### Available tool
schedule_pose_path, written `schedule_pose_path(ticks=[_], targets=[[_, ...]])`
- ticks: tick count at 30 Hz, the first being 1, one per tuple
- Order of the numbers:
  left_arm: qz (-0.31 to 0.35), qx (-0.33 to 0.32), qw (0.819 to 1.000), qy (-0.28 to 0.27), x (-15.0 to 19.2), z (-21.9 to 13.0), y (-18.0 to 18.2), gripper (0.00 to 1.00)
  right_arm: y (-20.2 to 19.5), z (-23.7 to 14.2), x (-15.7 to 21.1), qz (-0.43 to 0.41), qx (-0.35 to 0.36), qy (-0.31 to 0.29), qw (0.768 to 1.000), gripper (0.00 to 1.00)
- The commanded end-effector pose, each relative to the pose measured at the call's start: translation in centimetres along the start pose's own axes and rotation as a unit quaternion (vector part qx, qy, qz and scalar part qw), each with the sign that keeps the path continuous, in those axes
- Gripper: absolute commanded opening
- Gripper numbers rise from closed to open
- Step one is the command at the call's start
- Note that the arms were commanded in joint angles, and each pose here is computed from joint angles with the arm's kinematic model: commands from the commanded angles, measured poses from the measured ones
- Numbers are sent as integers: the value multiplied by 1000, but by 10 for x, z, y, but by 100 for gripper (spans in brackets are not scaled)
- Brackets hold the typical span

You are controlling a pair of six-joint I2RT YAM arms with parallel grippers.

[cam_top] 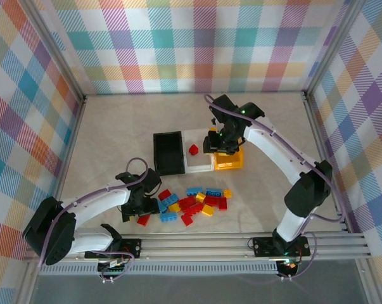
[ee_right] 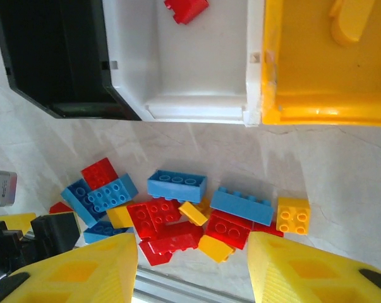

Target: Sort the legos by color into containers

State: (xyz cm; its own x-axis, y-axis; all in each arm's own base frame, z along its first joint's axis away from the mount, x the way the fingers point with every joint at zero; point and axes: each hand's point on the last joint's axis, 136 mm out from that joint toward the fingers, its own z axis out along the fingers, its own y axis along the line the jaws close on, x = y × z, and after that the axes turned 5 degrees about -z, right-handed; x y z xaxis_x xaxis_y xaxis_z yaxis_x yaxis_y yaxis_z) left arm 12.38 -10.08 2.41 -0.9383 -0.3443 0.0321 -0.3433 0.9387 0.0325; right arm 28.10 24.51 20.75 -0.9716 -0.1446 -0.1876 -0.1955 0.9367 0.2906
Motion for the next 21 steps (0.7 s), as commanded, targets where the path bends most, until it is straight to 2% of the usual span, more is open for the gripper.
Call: schedule_pose_path(ticks=[1, 13, 21], targets=[[27, -3, 1000, 10, 4, 11, -2, 85, 2, -12, 1, 7, -8, -23, 1000, 49], [45, -16, 999, 17, 9, 15, -4, 81, -1, -3, 10, 28, -15, -21, 999, 49], [29, -29, 999, 19, 15, 18, 3, 79, -4, -2, 13, 32, -15, -23, 999, 49]])
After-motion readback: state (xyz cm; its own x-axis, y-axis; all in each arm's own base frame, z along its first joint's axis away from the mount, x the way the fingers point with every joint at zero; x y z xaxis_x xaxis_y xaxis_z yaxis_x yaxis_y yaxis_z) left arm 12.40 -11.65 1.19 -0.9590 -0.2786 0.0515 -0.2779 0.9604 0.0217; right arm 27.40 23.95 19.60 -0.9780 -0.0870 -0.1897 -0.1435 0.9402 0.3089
